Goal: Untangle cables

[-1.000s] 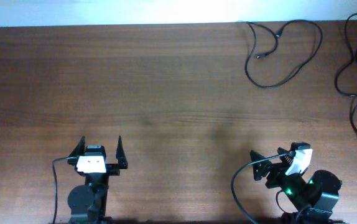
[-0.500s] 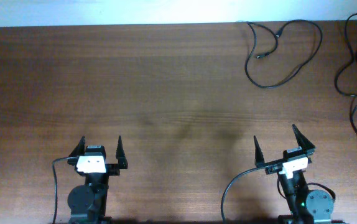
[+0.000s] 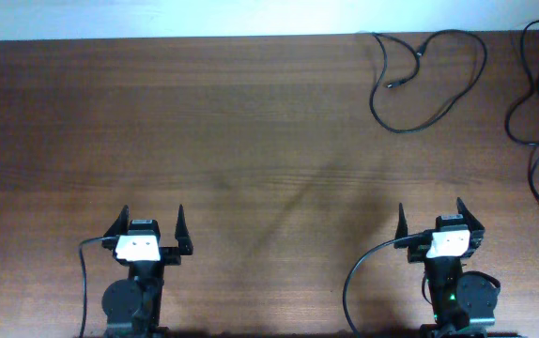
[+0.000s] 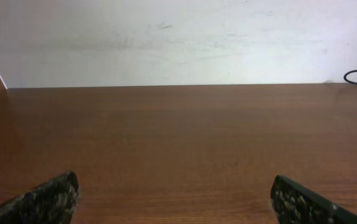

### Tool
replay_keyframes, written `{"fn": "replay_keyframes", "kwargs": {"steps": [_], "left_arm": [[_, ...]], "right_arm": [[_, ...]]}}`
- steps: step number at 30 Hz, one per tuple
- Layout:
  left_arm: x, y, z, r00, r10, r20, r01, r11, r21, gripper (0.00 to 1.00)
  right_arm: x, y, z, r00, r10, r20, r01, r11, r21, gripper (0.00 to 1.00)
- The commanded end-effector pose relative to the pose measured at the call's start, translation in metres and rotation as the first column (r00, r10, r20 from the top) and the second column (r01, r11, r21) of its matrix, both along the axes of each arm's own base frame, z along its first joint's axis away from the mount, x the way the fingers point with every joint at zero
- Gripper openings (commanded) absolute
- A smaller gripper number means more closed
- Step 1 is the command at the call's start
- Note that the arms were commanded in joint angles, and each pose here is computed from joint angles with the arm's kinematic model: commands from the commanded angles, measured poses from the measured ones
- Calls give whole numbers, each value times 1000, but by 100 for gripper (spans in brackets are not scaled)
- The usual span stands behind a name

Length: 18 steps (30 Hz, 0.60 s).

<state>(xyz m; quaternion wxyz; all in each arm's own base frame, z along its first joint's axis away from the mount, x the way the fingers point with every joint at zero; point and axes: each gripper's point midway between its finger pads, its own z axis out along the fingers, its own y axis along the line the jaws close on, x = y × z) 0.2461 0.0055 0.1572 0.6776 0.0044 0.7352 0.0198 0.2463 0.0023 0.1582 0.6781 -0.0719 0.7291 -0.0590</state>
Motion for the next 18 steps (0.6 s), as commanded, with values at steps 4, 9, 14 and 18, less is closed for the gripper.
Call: {"fn": "replay_keyframes", "kwargs": {"steps": [4,9,14,18], "left_arm": [[0,0,-1,1000,-6,0,6,1000,15,99],[0,0,-1,1000,-6,0,6,1000,15,99],[0,0,-1,1000,-6,0,6,1000,15,99],[0,0,-1,1000,-6,0,6,1000,15,99]], "right_arm": [[-1,-20,-1,991,-132,-1,129,968,215,99],[-1,-23,0,989,-150,-2,144,948,283,99],[-1,-23,0,988,-154,-3,147,937,318,99],[-1,-22,0,989,-148,-3,142,937,319,99]]}}
